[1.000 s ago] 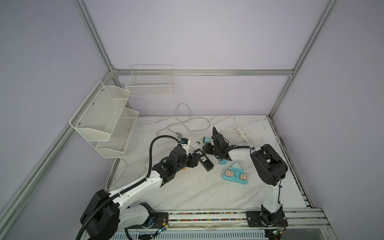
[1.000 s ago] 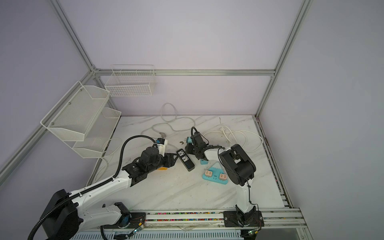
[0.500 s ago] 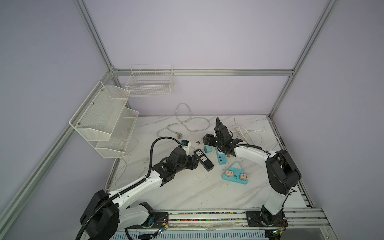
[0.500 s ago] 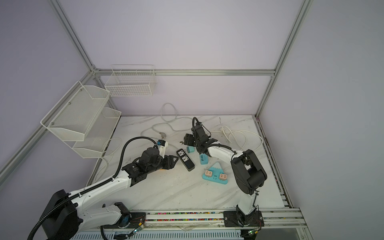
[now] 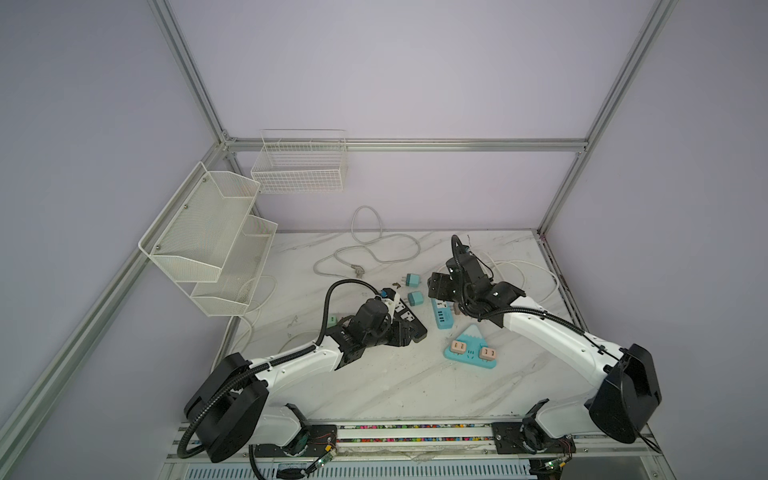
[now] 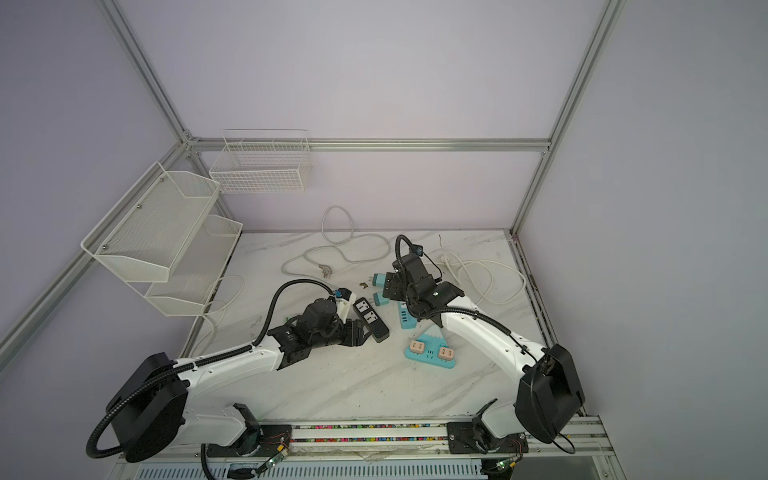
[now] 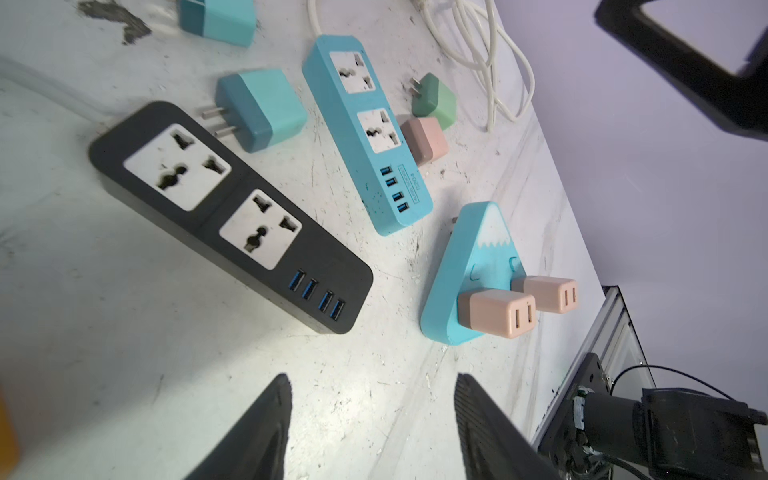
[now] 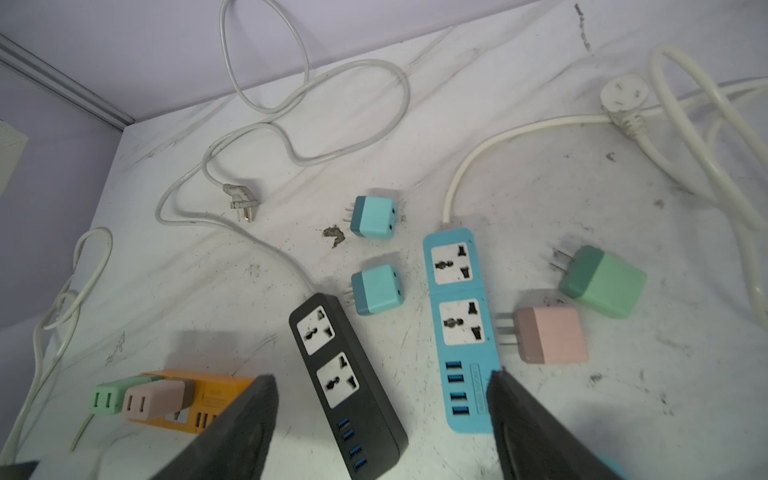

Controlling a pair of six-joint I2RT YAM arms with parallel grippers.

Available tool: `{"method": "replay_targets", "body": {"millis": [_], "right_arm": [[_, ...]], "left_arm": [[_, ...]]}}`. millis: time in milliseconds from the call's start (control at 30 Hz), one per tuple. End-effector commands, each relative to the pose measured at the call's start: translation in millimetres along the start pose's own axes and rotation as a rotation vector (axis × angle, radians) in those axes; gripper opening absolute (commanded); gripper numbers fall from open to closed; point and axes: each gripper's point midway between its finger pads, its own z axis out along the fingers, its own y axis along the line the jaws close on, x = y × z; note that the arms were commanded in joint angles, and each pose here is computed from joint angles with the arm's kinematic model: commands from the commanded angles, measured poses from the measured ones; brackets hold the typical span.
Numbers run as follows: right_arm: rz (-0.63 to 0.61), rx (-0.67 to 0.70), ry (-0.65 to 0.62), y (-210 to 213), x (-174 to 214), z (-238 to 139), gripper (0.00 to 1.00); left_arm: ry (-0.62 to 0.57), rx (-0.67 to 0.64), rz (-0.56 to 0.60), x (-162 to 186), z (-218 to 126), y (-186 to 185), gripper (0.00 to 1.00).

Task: Pull the plug off the socket
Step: 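Lower the teal adapter beside the other teal adapter and open the right gripper, then move the right gripper onto a pink adapter while the left gripper approaches the socket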

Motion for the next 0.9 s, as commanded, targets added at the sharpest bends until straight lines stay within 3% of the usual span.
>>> {"method": "replay_targets", "body": {"millis": [0, 167, 367, 600, 867], "right_arm": [[0.019, 0.127, 0.062, -42, 28, -25, 0.84], [0.069, 0.218, 0.047, -76, 37, -63, 0.86], [0.099, 0.326, 0.090, -109, 63, -73, 0.87], [0.145, 0.367, 0.125, -130, 88, -83, 0.86], [0.195, 0.317, 0.168, -136, 118, -77, 0.78]], "left_arm": [[-0.080, 0.131, 0.047, -35, -1, -46, 0.61], [-0.028, 0.141, 0.070, -24, 19, -47, 0.58], [-0.015, 0.171, 0.072, -15, 32, -57, 0.53], [-0.001, 0.230, 0.104, 0, 41, -78, 0.49], [0.070, 0.265, 0.127, 20, 57, -87, 0.46]]}}
